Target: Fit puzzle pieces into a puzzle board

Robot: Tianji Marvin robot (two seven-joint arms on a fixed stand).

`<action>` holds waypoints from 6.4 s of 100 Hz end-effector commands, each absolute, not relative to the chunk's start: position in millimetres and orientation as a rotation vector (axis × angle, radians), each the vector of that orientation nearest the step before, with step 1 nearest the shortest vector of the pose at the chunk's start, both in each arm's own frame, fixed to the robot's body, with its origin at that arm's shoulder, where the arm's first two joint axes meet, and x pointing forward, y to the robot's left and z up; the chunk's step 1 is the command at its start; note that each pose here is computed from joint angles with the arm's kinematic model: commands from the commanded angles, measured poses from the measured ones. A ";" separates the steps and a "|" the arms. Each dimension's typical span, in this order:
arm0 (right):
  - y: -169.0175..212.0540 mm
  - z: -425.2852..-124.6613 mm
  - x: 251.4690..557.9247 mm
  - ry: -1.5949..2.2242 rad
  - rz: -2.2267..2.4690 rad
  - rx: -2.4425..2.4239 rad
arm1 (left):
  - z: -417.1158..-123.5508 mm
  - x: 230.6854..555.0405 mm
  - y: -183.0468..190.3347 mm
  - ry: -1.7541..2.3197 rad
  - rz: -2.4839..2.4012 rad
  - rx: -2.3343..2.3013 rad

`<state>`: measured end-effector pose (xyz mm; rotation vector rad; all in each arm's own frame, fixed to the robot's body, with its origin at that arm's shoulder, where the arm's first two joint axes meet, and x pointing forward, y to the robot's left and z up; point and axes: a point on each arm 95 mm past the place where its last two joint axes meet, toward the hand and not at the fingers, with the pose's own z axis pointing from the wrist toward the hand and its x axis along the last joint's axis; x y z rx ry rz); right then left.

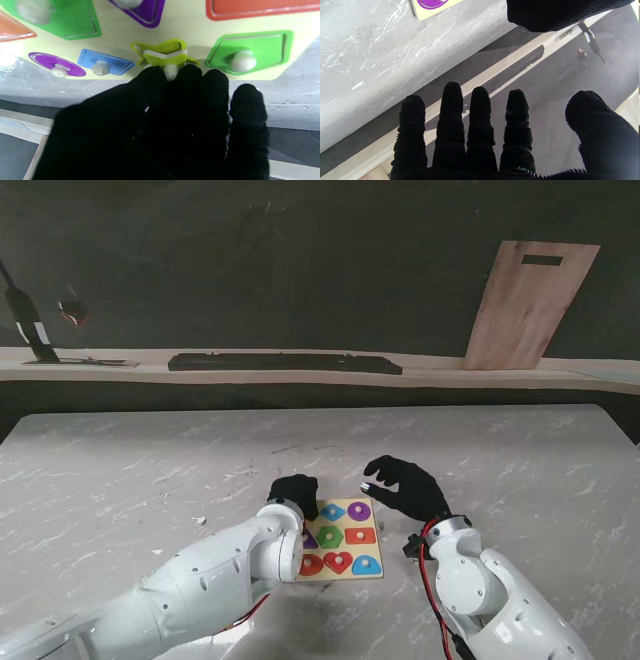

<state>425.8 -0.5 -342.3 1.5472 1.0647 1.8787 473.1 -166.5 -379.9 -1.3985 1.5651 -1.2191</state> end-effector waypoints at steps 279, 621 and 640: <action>-0.4 -341.2 421.4 1.051 1.903 1.529 | -380.8 462.0 -173.2 1.646 -1.206 -1.397; -0.5 -341.1 417.2 1.079 1.943 1.505 | -316.1 441.3 -54.0 1.252 -1.940 -1.551; -1.6 -340.2 414.7 1.104 1.972 1.505 | -318.5 421.2 -36.1 1.218 -1.988 -1.588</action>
